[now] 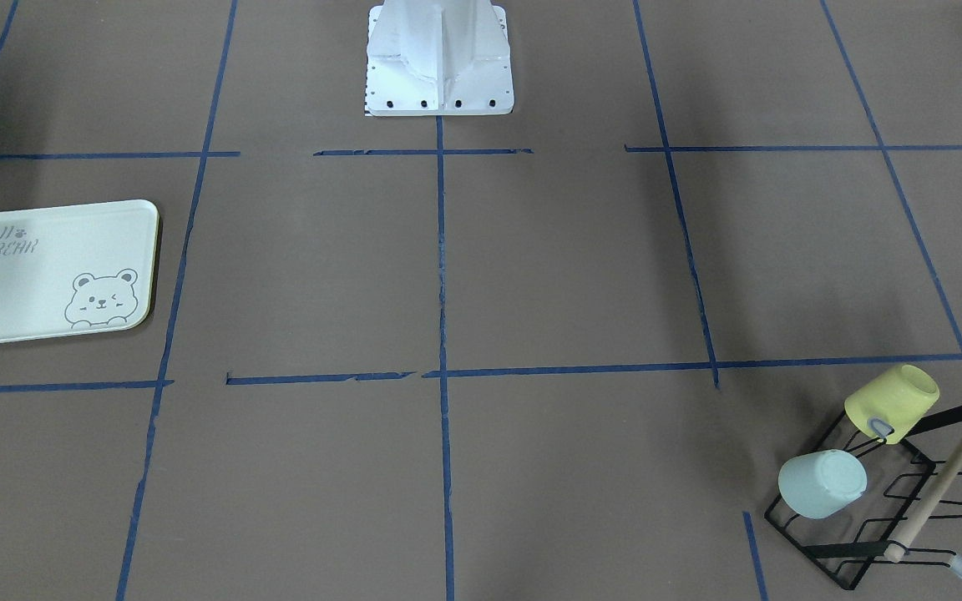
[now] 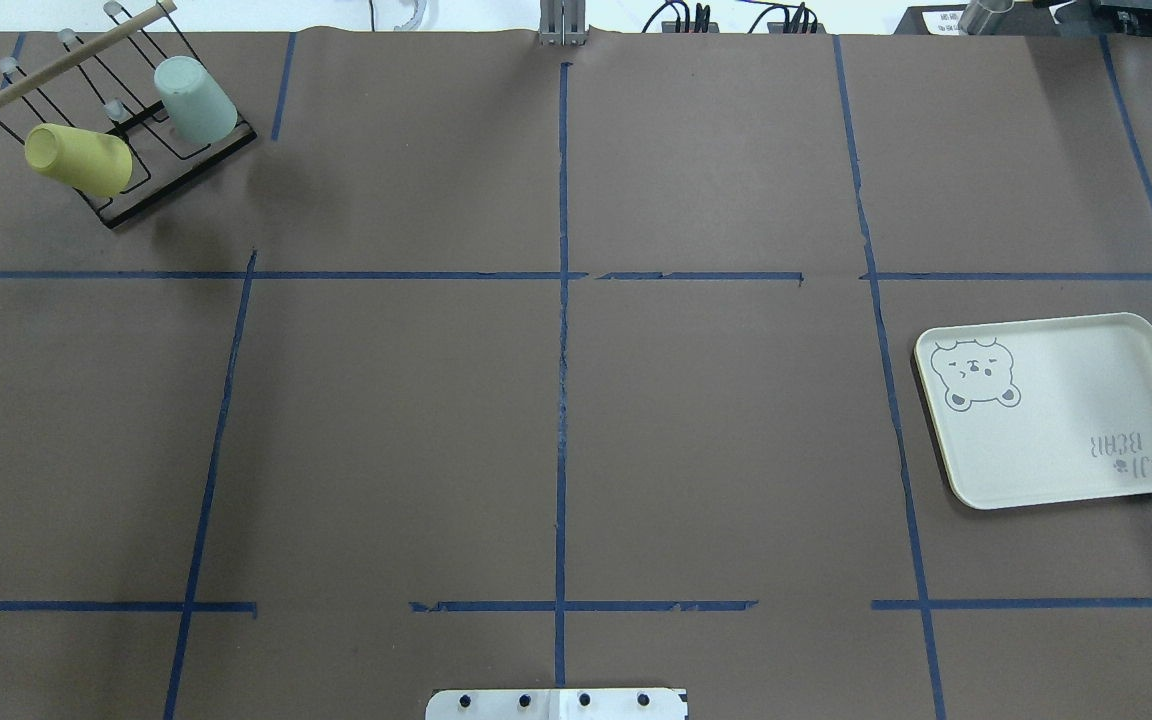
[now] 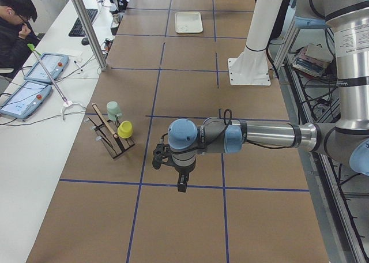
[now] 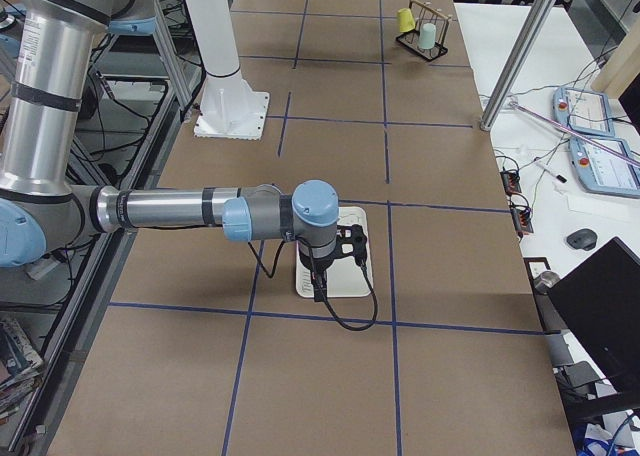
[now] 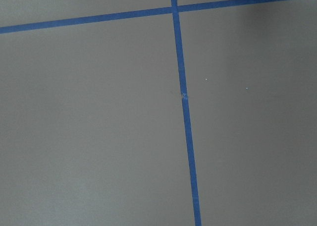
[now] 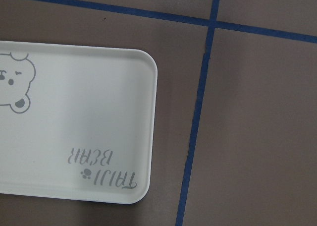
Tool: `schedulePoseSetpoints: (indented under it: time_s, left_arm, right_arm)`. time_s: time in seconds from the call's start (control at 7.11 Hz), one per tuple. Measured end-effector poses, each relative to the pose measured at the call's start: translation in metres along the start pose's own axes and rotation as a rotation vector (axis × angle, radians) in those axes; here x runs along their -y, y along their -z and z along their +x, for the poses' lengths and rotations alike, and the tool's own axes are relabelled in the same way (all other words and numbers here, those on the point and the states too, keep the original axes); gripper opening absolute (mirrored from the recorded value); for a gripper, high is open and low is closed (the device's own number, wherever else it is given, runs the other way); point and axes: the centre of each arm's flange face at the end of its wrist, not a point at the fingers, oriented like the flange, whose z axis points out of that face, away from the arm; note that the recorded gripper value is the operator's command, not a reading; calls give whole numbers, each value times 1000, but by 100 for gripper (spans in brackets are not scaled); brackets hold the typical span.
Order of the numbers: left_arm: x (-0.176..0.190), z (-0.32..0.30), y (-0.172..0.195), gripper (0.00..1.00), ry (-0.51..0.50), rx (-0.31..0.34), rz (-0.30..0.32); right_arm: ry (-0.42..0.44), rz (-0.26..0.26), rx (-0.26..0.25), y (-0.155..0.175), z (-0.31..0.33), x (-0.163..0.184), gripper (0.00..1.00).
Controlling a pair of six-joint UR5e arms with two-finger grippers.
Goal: Left arm grabs green cup and hands to right arm on tray
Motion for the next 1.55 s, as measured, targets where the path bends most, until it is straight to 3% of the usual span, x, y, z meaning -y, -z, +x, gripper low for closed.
schedulePoseSetpoints:
  time_s: [0.56, 0.7, 1.13, 1.55]
  left_arm:
    - [2, -1, -2, 100, -8, -2, -2]
    - [13, 4, 3, 100, -31, 0, 21]
    - [84, 35, 42, 100, -191, 23, 178]
    - [172, 99, 79, 100, -152, 3, 265]
  right_arm:
    - [1, 2, 0, 0, -1, 2, 100]
    - [4, 4, 0, 1, -2, 4, 100]
    - [10, 11, 0, 3, -5, 11, 100]
    - [11, 11, 0, 3, -5, 11, 100]
